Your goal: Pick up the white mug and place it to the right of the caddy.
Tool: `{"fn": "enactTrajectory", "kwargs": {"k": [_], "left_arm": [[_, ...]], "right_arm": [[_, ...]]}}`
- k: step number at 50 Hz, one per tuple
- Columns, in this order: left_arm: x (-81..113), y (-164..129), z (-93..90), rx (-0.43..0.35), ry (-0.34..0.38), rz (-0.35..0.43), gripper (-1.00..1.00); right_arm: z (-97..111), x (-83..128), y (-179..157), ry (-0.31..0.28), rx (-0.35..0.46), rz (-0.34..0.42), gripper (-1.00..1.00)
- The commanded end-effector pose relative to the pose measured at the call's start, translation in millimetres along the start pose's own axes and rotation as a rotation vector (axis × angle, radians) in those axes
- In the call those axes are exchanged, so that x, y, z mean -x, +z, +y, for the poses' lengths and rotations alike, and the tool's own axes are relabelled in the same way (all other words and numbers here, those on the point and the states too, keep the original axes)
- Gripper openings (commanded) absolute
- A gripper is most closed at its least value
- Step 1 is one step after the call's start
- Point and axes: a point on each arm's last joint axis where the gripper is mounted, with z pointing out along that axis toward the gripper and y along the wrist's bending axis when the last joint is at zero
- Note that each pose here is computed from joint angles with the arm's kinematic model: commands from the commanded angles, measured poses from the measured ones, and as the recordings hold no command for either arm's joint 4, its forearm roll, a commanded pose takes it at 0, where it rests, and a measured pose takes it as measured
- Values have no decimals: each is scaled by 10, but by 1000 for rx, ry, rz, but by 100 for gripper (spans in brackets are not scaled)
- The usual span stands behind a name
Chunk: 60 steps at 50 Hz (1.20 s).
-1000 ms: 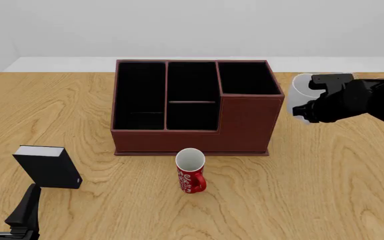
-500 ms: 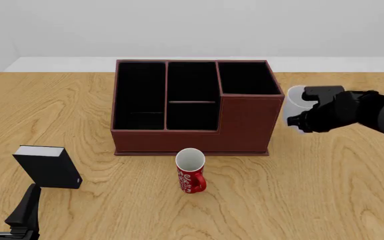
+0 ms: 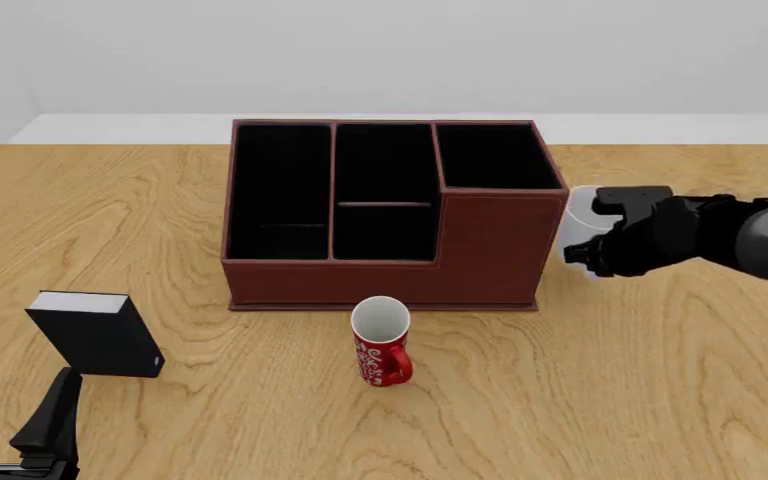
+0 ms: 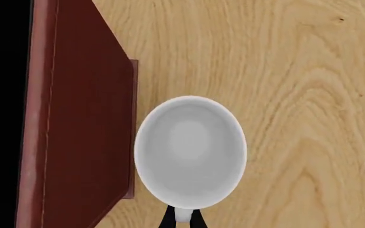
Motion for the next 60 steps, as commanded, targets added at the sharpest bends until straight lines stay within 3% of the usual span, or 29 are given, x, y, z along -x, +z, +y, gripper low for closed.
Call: {"fn": "enactTrajectory", "kwargs": {"k": [1, 40, 60], "left_arm": [[0, 0, 0, 0, 0, 0, 100], [0, 0, 0, 0, 0, 0, 100], [0, 0, 0, 0, 0, 0, 100]], "right_arm": [[27, -31, 87, 13, 4, 10, -100], [-20, -148, 355, 27, -3, 60, -100], [-25, -182, 560, 63, -4, 90, -100]]}}
